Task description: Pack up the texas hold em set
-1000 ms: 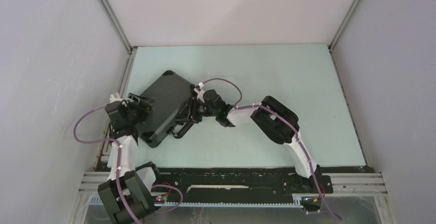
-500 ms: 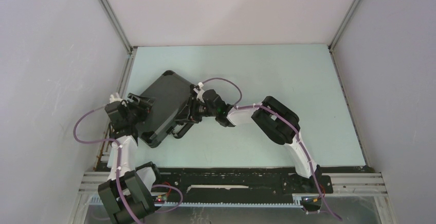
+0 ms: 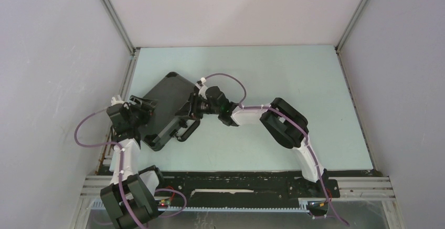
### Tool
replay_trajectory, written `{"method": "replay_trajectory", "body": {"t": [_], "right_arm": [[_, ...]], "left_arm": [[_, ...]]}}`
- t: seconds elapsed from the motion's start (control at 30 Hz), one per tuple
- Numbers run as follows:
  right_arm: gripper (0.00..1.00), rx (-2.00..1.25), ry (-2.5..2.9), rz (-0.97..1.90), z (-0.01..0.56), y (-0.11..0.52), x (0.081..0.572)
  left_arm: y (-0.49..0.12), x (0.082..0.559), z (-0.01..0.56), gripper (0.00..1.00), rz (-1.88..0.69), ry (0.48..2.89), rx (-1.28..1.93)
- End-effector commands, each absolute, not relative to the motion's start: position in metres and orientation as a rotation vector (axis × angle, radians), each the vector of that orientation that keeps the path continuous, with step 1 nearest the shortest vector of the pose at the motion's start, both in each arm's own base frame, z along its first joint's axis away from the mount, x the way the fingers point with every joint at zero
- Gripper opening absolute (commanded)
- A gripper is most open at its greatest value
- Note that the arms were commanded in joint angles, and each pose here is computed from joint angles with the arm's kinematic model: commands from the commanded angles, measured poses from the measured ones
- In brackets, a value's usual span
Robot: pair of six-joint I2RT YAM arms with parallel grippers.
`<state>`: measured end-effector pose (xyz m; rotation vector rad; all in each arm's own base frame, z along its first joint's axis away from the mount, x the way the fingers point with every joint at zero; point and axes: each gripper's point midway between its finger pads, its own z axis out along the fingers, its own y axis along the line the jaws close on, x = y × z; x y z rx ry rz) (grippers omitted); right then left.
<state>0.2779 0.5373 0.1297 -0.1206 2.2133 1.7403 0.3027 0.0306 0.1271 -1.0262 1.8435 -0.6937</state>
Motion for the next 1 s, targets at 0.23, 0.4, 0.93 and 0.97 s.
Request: {"method": "replay_trajectory", "body": {"t": [0.23, 0.4, 0.93, 0.97], "right_arm": [[0.58, -0.229, 2.287, 1.354, 0.141, 0.496, 0.273], [0.55, -0.225, 2.333, 1.217, 0.105, 0.491, 0.26], [0.15, -0.336, 2.408, 1.04, 0.064, 0.519, 0.265], [0.13, -0.333, 2.408, 1.026, 0.062, 0.519, 0.267]], "left_arm": [[0.037, 0.26, 0.058, 0.74, -0.529, 2.031, -1.236], [0.037, 0.261, 0.06, 0.75, -0.531, 2.025, -1.232], [0.036, 0.261, 0.06, 0.75, -0.541, 2.027, -1.231], [0.036, 0.261, 0.06, 0.75, -0.54, 2.026, -1.232]]}}
